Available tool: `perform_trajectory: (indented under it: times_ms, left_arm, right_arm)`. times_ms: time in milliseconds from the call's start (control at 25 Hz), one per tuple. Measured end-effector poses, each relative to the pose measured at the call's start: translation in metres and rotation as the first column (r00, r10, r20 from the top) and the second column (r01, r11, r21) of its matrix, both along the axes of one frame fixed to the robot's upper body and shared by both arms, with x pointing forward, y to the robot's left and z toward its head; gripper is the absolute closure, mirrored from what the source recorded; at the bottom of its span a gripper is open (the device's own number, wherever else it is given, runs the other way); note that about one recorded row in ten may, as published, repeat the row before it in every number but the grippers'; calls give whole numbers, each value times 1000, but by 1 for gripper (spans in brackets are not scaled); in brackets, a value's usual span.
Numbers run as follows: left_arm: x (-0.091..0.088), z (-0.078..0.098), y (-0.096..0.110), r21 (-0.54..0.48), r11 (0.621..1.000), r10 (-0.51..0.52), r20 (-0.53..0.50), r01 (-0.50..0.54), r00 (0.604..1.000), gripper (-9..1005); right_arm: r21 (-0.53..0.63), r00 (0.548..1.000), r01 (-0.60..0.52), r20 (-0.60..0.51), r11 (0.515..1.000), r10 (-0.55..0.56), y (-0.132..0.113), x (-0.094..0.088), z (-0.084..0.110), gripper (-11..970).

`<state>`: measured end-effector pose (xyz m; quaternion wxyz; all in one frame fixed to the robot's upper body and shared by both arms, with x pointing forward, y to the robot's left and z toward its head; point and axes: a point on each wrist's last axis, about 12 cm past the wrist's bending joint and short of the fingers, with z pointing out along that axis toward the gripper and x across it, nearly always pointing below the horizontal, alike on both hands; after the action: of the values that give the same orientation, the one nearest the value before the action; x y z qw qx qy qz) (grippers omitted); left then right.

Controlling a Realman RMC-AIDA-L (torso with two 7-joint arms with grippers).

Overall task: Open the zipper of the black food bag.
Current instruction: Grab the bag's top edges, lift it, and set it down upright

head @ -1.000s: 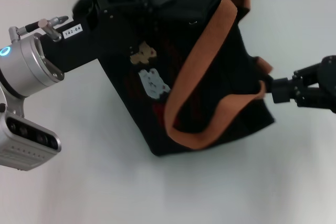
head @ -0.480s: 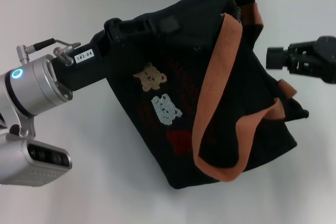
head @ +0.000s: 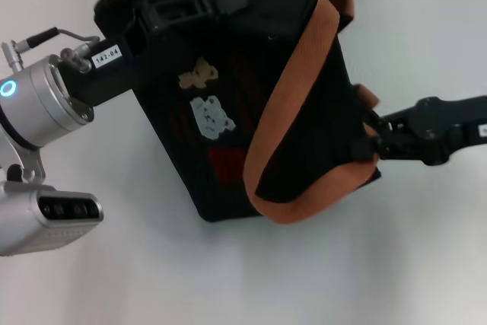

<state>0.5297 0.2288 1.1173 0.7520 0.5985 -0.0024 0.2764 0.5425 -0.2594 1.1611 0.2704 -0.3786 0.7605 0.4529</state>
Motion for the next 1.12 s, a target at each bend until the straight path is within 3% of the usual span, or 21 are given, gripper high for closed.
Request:
perform_trajectory:
  times_ms: [360,600,640,720,960,1120]
  left_arm:
    - [-1,3,0,-1,1000,0,23,0,1000,893]
    - [-11,-11,-8,21,998,-51,-35,52,998,893]
    - [-17,-24,-13,41,997,-64,-87,68,994,893]
    - [-19,-32,-14,68,996,-48,-95,54,994,893]
    - [-20,-36,-17,72,996,-47,-105,55,993,893]
    - [-20,-36,-17,68,996,-45,-108,52,993,893]
  right_arm:
    - [-73,999,45,-6,996,-45,40,32,-18,787]
    - [-79,998,53,-19,996,-54,55,42,-25,785]
    - [-68,998,57,-21,996,-59,54,41,-25,785]
    - [-37,998,62,-28,997,-63,49,38,-23,784]
    - [78,994,96,-61,992,-92,9,25,-12,734]
    - [186,982,188,-60,964,-180,-29,8,-11,668]
